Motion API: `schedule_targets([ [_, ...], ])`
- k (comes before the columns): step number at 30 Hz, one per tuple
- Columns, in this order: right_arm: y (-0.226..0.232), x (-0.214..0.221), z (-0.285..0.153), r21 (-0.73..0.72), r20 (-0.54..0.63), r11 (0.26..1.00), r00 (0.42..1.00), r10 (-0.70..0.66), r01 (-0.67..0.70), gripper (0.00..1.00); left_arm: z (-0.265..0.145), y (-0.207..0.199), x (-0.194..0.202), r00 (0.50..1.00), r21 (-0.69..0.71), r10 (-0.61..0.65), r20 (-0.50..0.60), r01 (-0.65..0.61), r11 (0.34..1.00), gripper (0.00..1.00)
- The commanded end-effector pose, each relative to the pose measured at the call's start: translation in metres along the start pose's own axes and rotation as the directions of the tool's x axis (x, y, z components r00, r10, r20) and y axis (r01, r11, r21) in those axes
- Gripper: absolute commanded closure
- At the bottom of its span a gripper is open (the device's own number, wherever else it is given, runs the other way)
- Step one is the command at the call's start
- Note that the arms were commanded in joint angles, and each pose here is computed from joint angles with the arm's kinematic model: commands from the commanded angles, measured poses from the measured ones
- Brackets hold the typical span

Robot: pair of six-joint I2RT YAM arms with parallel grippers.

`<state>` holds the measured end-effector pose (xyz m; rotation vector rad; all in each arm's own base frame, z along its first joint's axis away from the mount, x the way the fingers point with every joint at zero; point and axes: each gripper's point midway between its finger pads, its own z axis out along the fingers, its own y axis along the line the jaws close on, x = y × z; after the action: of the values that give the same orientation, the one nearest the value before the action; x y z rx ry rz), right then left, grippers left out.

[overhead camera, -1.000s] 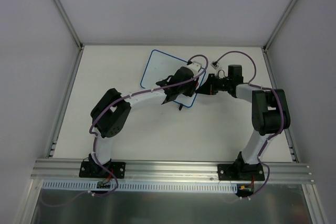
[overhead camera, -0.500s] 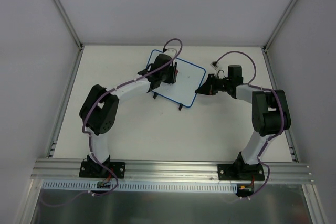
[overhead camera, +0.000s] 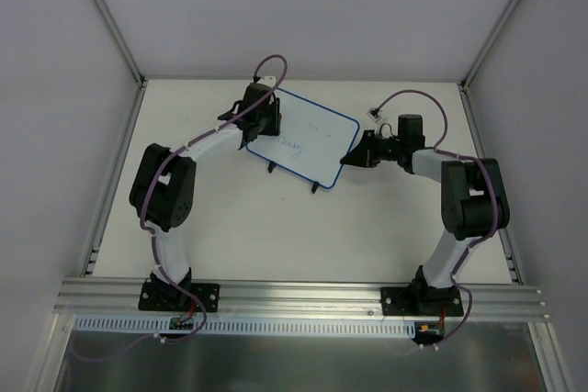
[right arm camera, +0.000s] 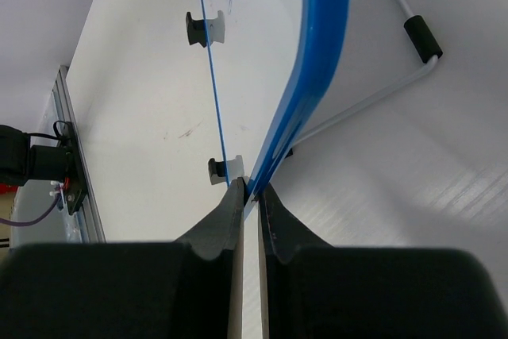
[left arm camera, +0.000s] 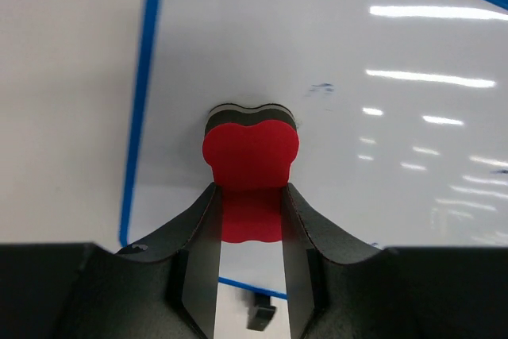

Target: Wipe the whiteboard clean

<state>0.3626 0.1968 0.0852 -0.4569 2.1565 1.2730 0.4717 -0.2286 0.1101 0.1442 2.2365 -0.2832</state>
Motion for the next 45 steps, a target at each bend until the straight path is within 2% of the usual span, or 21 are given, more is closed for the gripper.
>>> schedule_targets([
  [1,0.012,0.02,0.002,-0.034,-0.053,0.998,0.998,-0.045,0.043,1.0,0.009,0.058,0.024,0.996,-0.152,-0.045,-0.081,0.032,0.988,1.0],
  [8,0.012,0.021,0.003,-0.038,-0.055,0.998,0.997,-0.046,0.044,1.0,0.013,0.054,0.021,0.995,-0.1,-0.041,-0.092,0.032,0.994,1.0],
  [13,0.013,0.022,0.003,-0.042,-0.057,0.998,0.997,-0.047,0.045,1.0,0.009,0.032,0.049,0.99,-0.065,-0.003,-0.143,-0.007,0.998,1.0],
  [17,0.013,0.023,0.004,-0.041,-0.06,0.998,0.997,-0.047,0.044,1.0,0.009,-0.006,0.083,0.98,-0.019,0.013,-0.196,-0.017,1.0,1.0],
  [21,0.014,0.024,0.004,-0.044,-0.062,0.998,0.997,-0.049,0.047,1.0,0.007,-0.033,0.101,0.979,0.005,-0.009,-0.205,0.011,1.0,1.0],
  [32,0.014,0.026,0.005,-0.046,-0.067,0.998,0.996,-0.05,0.047,1.0,-0.003,-0.113,0.124,0.985,0.117,-0.011,-0.172,0.032,0.993,1.0],
  [38,0.014,0.029,0.006,-0.051,-0.074,0.998,0.996,-0.048,0.045,1.0,-0.005,-0.121,0.126,0.986,0.132,-0.006,-0.165,0.028,0.991,1.0],
  [42,0.015,0.029,0.005,-0.051,-0.072,0.998,0.996,-0.046,0.042,1.0,-0.006,-0.101,0.122,0.99,0.066,-0.023,-0.141,0.032,0.997,1.0],
  [45,0.016,0.029,0.005,-0.054,-0.072,0.998,0.996,-0.049,0.045,1.0,-0.006,-0.071,0.117,0.989,-0.001,-0.076,-0.13,0.076,0.997,1.0],
])
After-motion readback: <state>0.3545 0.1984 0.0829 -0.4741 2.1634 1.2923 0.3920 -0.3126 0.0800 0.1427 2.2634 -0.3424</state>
